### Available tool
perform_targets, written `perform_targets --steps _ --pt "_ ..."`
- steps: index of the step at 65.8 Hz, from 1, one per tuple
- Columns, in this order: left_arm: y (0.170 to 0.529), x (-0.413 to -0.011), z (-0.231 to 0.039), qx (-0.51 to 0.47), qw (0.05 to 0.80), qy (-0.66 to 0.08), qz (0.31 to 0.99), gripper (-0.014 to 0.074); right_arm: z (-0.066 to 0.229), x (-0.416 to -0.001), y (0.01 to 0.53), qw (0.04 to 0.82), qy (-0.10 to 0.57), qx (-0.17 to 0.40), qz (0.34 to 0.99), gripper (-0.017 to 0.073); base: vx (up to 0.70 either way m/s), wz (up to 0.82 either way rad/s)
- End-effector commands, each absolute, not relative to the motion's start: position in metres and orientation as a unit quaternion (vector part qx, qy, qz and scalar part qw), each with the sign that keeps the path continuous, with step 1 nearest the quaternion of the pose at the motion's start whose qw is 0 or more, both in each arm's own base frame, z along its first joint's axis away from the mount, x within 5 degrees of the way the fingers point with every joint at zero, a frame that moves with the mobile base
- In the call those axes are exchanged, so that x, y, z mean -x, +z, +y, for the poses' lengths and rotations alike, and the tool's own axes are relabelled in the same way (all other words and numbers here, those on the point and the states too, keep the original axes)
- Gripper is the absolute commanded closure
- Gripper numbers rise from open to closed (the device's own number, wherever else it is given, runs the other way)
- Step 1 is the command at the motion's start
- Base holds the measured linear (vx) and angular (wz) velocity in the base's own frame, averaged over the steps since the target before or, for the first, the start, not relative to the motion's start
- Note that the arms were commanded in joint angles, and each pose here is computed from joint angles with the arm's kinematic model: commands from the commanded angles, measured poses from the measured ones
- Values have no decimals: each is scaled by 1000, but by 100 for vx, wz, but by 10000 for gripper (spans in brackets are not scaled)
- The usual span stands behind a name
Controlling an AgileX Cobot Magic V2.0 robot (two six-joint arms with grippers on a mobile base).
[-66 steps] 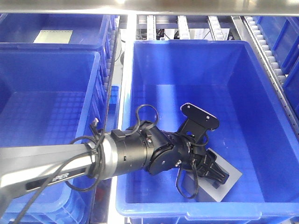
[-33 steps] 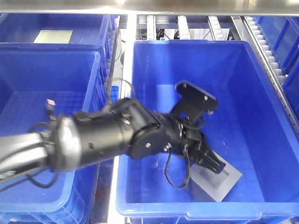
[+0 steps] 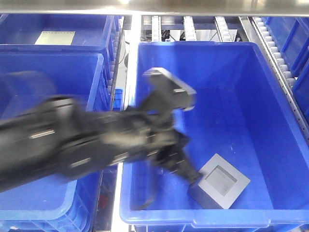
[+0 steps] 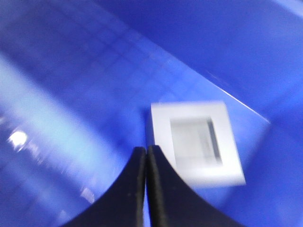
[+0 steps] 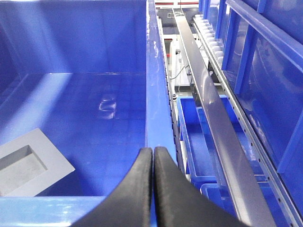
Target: Sort gray base to blue bin
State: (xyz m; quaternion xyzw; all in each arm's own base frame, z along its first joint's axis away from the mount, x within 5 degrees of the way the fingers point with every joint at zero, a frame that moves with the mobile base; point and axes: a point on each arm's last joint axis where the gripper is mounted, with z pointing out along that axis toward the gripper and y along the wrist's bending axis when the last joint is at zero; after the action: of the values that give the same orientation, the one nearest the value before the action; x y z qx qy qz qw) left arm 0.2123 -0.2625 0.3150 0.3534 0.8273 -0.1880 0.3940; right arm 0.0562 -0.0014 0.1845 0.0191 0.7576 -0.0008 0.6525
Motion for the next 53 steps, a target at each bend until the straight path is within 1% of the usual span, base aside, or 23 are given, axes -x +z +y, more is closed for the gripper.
perform_targets --steps 1,16,27,35,53 --pt "347 -192 -240 -343 454 -222 791 601 -2 -58 189 669 -8 -14 743 564 0 0" --pt "361 -149 -183 -325 502 -251 761 600 -2 -58 189 669 -8 -14 743 564 0 0" --pt "365 -120 -146 -315 531 -267 740 600 -2 -58 189 669 -8 -14 743 564 0 0" --pt "363 -102 -124 -308 551 -277 725 600 -2 -58 189 669 -8 -14 743 564 0 0" --pt "357 -62 -75 -280 623 -319 657 600 -2 -58 189 669 -8 -14 743 564 0 0"
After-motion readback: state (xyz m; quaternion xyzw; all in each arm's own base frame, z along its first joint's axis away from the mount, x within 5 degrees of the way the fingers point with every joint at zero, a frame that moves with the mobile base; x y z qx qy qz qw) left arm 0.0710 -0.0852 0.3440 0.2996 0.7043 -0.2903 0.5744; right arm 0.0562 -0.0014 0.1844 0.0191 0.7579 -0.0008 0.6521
